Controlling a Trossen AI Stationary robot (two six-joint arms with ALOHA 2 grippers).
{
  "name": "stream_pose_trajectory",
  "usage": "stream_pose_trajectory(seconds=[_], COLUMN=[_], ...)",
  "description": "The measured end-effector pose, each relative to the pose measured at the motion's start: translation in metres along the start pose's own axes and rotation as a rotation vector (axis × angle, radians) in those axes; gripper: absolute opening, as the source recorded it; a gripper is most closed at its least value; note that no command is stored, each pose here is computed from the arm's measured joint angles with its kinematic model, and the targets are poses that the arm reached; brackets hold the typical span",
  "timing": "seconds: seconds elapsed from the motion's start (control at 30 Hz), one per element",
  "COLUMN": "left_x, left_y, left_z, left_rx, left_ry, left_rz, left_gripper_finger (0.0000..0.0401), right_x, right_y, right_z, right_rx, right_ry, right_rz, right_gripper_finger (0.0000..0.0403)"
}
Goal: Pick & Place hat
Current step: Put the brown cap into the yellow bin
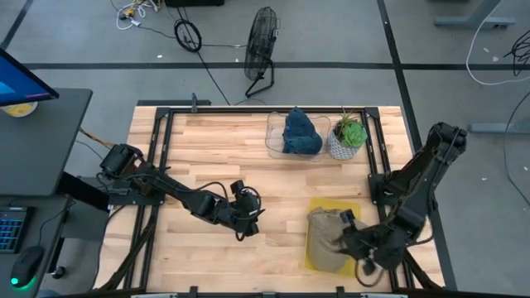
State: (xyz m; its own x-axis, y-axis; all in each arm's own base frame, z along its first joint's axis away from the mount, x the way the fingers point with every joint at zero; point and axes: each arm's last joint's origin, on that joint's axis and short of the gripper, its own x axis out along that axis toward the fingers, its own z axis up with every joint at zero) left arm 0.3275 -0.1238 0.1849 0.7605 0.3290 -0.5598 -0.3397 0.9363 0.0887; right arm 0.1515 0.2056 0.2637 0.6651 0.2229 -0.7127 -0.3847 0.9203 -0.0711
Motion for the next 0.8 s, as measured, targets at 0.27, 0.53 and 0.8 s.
stream_pose_trajectory(seconds=[0.27, 0.53, 0.8], left_x=[0.0, -0.012, -0.061], left_y=[0.0, 0.0, 0.032], left_z=[0.0, 0.02, 0.045], left_rx=[0.0, -0.026, -0.023], left_ry=[-0.001, -0.054, -0.089], left_rz=[0.0, -0.015, 0.061], left_gripper_finger=[0.0209, 0.0169, 0.0113], right_x=[0.058, 0.084, 0.078], right_y=[-0.017, -0.038, -0.049], right_z=[-0.031, -0.06, -0.057], right_rx=[-0.067, 0.072, 0.15], right_ry=[0.117, 0.247, 0.288], right_rz=[-0.075, -0.109, -0.024], right_gripper_finger=[0.0013, 0.0004, 0.0003])
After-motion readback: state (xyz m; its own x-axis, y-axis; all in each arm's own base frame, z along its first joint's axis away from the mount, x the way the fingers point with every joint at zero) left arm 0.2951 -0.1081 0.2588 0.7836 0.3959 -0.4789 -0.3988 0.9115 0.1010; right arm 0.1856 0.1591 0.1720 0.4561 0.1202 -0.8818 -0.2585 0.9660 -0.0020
